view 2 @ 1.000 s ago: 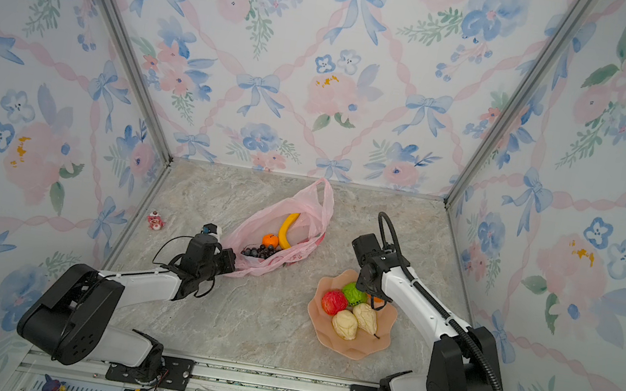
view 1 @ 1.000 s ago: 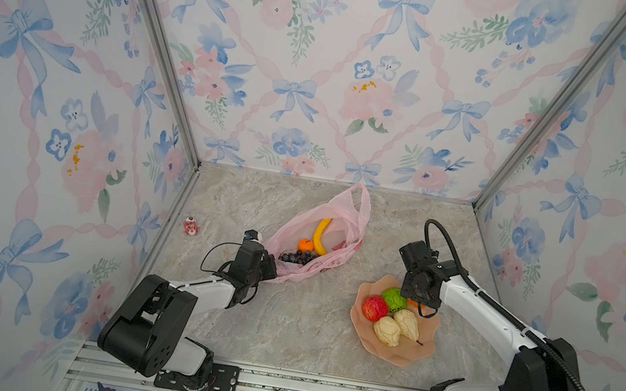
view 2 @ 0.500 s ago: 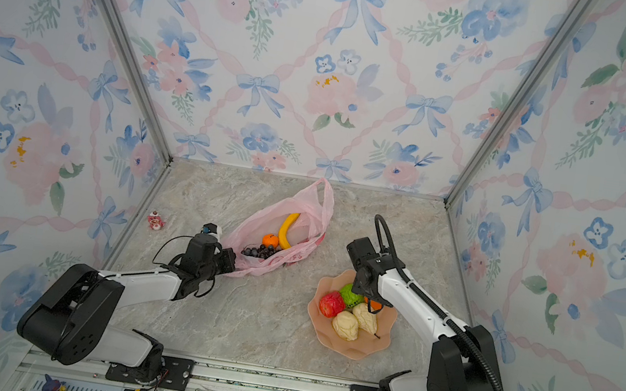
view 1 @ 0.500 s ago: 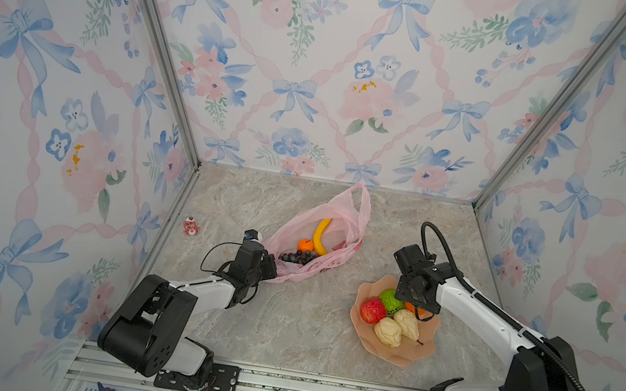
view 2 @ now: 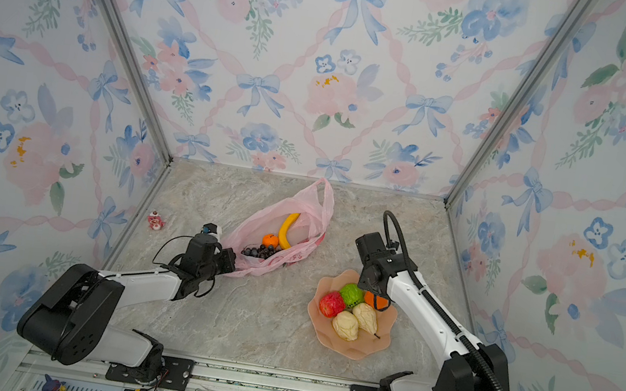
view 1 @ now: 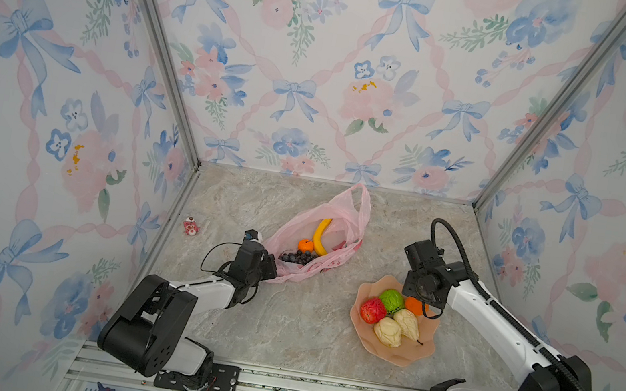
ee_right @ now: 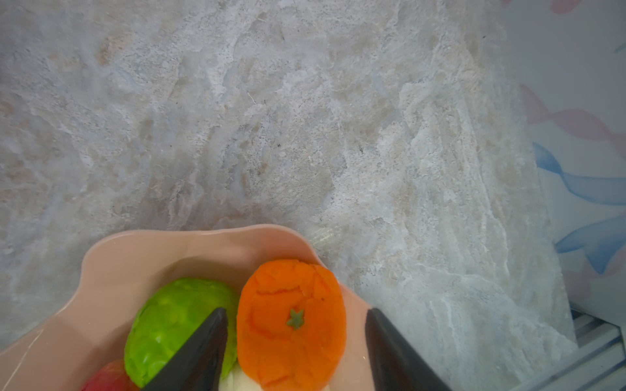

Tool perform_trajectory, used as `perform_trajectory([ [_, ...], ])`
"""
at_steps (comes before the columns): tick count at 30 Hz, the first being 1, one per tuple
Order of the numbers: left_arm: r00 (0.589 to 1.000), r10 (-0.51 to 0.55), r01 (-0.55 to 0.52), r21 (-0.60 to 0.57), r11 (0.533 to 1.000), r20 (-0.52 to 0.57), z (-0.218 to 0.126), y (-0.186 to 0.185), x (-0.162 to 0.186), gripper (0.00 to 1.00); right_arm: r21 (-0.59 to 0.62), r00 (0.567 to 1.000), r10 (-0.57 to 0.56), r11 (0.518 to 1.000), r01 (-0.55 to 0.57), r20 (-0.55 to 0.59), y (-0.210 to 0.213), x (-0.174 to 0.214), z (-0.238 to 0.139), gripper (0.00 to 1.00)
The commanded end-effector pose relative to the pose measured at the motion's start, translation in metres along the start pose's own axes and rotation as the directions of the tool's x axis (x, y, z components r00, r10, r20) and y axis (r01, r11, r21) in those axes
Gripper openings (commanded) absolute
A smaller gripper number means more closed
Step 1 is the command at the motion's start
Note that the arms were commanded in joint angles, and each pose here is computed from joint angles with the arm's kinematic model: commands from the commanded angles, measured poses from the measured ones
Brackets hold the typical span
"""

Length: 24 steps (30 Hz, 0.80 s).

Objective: Take the fake fruits out of the plastic bag
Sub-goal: 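Lower the orange into the bowl and open the right gripper, then raise the open right gripper above the bowl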

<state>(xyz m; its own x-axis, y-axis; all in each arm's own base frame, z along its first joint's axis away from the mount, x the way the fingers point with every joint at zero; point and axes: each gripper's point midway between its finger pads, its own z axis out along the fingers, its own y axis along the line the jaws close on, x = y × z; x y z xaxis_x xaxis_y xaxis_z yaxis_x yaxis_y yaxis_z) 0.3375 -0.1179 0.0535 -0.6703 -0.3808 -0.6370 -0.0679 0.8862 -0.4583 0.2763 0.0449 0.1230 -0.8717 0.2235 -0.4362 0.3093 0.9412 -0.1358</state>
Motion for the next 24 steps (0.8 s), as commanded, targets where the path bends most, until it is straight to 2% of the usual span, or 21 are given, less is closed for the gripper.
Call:
perform_trajectory([
  [1, 1.000, 0.012, -0.012, 0.011, 1.000, 0.010, 0.000, -0.002, -0.005, 0.00, -0.104, 1.000, -0.006, 0.995, 0.004, -0.019, 0.014, -0.004, -0.006, 0.63],
  [5, 1.000, 0.009, -0.009, 0.008, 1.000, 0.006, 0.001, 0.000, -0.003, 0.00, -0.165, 0.998, -0.038, 0.986, 0.029, -0.053, 0.034, 0.007, -0.007, 0.60],
  [14, 1.000, 0.011, -0.011, 0.015, 1.000, 0.005, 0.002, -0.003, -0.005, 0.00, -0.144, 0.991, -0.083, 0.987, 0.067, -0.103, 0.040, 0.031, 0.008, 0.57],
  [15, 1.000, 0.011, -0.011, 0.015, 1.000, 0.005, 0.002, -0.003, -0.005, 0.00, -0.139, 0.992, -0.059, 0.989, 0.043, -0.113, 0.041, 0.033, 0.009, 0.57],
  [24, 1.000, 0.012, -0.012, 0.014, 1.000, -0.001, 0.002, -0.002, -0.002, 0.00, -0.112, 0.991, -0.070, 0.992, 0.058, -0.110, 0.039, 0.037, 0.010, 0.57],
])
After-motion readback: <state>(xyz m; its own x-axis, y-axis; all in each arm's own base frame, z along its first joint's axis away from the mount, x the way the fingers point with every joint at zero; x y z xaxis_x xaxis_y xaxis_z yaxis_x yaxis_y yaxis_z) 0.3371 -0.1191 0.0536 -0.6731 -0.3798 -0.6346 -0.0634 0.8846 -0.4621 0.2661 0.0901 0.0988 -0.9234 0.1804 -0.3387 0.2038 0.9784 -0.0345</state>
